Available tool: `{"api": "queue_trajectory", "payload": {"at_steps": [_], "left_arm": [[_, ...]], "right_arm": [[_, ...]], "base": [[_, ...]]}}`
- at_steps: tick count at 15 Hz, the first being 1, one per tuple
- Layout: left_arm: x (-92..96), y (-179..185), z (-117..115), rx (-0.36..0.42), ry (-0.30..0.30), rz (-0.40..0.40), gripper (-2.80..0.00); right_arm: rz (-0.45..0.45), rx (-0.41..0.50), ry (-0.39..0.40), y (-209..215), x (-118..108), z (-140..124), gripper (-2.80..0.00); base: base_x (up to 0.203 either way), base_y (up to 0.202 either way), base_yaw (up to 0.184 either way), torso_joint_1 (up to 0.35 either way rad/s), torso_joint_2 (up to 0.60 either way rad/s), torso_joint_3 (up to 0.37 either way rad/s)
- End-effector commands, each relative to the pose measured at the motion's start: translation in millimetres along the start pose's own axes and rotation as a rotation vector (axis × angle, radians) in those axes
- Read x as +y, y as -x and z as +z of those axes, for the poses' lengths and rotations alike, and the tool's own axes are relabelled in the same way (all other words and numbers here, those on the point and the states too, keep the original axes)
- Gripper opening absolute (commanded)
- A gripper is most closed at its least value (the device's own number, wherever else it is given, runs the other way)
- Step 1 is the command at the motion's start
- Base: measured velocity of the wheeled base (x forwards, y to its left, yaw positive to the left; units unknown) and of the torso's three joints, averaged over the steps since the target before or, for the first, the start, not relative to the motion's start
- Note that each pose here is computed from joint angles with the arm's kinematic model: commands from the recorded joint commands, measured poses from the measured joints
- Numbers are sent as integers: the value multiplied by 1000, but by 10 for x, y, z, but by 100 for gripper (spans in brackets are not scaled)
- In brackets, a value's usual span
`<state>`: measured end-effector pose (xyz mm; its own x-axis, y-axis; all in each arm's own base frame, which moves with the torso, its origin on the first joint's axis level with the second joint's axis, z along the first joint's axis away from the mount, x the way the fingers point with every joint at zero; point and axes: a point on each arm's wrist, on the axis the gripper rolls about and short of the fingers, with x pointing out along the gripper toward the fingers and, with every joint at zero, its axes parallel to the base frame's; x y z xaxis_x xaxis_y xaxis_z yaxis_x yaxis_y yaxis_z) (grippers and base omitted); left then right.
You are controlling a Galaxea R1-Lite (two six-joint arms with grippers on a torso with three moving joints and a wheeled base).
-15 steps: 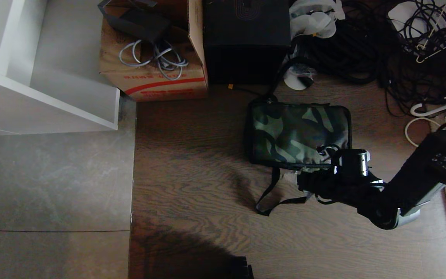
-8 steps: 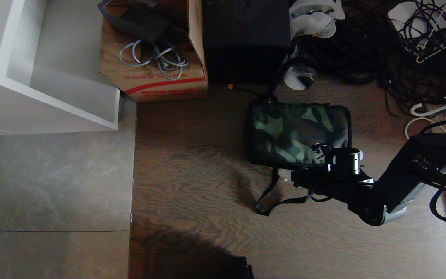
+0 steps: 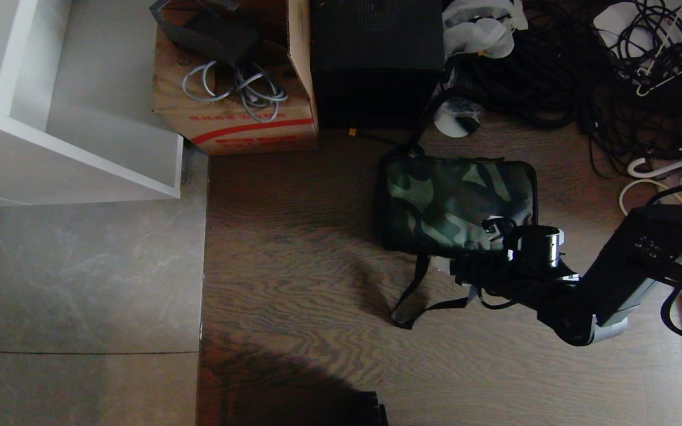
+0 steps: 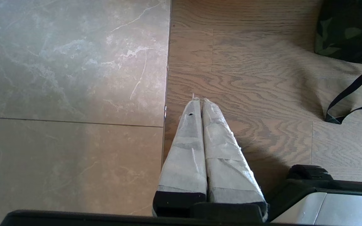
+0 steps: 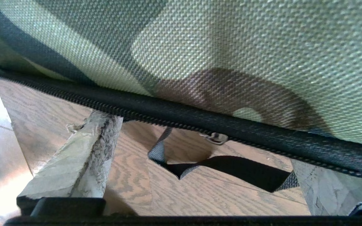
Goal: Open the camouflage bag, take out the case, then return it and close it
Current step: Open the top of the storage box
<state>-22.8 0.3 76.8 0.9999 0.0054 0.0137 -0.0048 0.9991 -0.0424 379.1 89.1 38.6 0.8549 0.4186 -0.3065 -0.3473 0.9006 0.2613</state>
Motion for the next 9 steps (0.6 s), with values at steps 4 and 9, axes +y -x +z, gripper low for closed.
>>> {"api": "queue_trajectory", "payload": {"at_steps": [4,9], "left_arm": [[0,-1,-3,1,0,1,-280],[0,-1,-3,1,1,1,-280]], "right_arm": [[-1,-35,2,32,-41,61,0],[-2,21,-2,70,-80,-37,0]], "base": [[0,0,0,0,0,0],[0,0,0,0,0,0]]}}
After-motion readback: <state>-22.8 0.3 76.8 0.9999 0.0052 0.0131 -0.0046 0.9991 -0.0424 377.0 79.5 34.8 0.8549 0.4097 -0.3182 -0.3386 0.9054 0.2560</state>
